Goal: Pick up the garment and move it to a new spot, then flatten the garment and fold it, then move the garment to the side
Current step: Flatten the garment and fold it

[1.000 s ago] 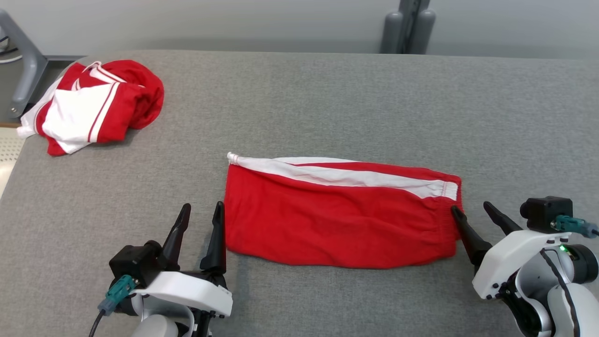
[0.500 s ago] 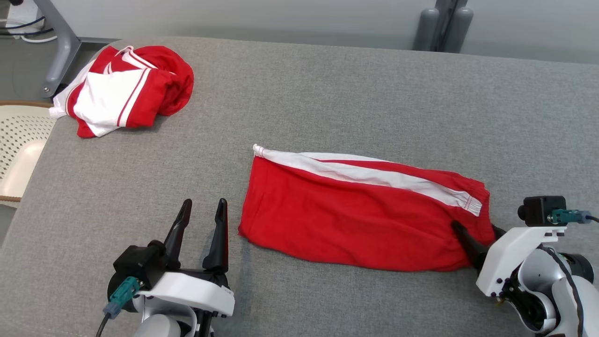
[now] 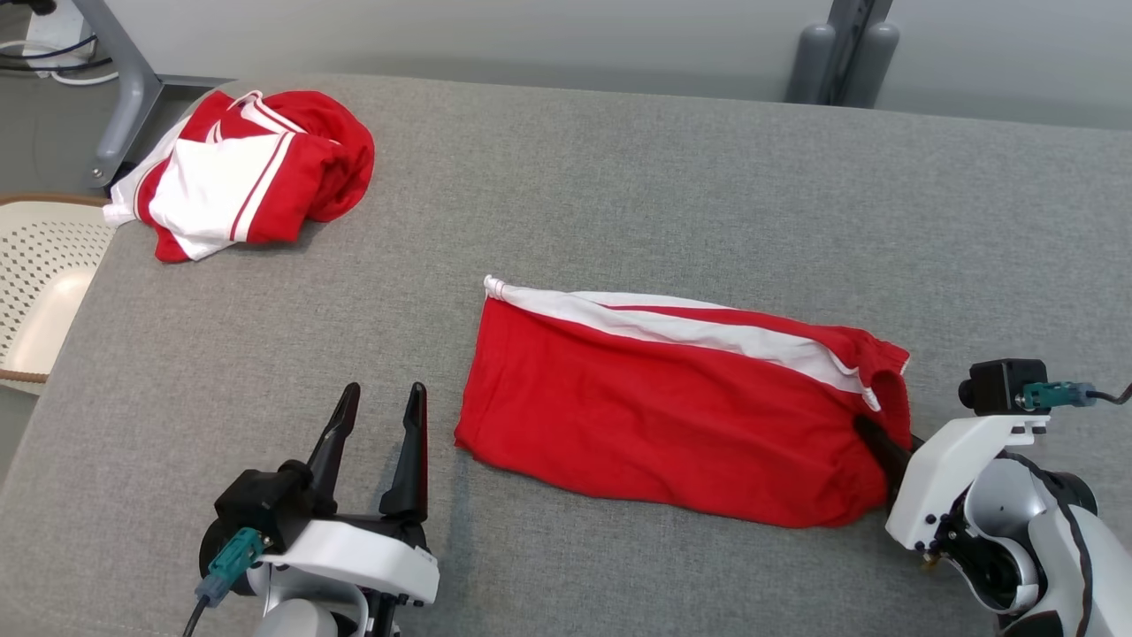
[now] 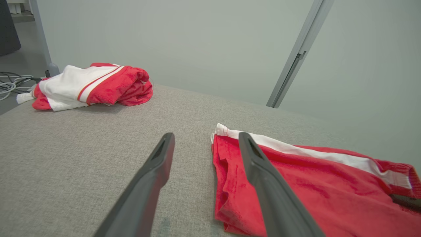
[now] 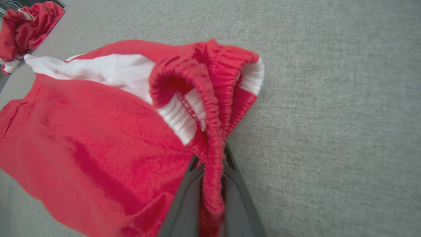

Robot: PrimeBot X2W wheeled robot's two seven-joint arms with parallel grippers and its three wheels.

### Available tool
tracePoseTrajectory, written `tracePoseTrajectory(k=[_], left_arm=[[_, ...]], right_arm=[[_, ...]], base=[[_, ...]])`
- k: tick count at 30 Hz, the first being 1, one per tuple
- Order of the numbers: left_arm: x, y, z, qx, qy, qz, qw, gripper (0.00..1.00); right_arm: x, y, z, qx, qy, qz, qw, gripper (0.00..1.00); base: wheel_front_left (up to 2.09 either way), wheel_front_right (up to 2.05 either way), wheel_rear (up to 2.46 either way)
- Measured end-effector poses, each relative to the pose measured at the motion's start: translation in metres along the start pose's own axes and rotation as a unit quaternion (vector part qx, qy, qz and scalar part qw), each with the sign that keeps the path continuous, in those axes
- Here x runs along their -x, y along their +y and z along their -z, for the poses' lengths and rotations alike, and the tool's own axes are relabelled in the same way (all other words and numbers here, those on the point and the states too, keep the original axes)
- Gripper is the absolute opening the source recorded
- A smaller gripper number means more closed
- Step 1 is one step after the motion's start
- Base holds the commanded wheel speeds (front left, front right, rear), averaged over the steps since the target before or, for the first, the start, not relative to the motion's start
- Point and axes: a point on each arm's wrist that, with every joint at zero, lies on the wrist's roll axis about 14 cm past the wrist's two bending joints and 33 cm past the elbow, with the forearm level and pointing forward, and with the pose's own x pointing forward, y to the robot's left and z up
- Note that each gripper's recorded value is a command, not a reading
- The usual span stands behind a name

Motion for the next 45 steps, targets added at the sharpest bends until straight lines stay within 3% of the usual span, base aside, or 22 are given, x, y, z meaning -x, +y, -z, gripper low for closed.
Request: tracePoseTrajectory(k=[8,19,24,28,39,45], left_arm=[[0.003,-0.008,0.007,-0.002,0.01,0.015,1.0,1.0],[-0.001,-0.033,0.012,0.001,0.017,0.053,0.998,1.0],[-0.003,-0.038,0.016,0.001,0.023,0.062,0.998,1.0],[-0.003,-0.042,0.02,0.001,0.028,0.068,0.997,1.0],[-0.004,-0.043,0.019,0.003,0.028,0.069,0.997,1.0],[-0.002,-0.038,0.017,0.006,0.026,0.06,0.998,1.0]], right_arm=[[0.022,-0.018,-0.018,0.002,-0.007,0.009,1.0,0.0],[0.079,-0.083,-0.043,0.004,0.006,0.085,0.996,0.0],[0.092,-0.094,-0.05,-0.001,0.007,0.1,0.995,0.0],[0.089,-0.075,-0.051,-0.029,0.008,0.068,0.997,0.0],[0.069,0.029,-0.06,-0.081,0.008,-0.093,0.992,0.0],[0.057,0.058,-0.059,-0.106,0.013,-0.128,0.986,0.0]], base=[[0.0,0.0,0.0],[0.0,0.0,0.0],[0.0,0.0,0.0],[0.0,0.0,0.0],[0.0,0.0,0.0],[0.0,0.0,0.0]])
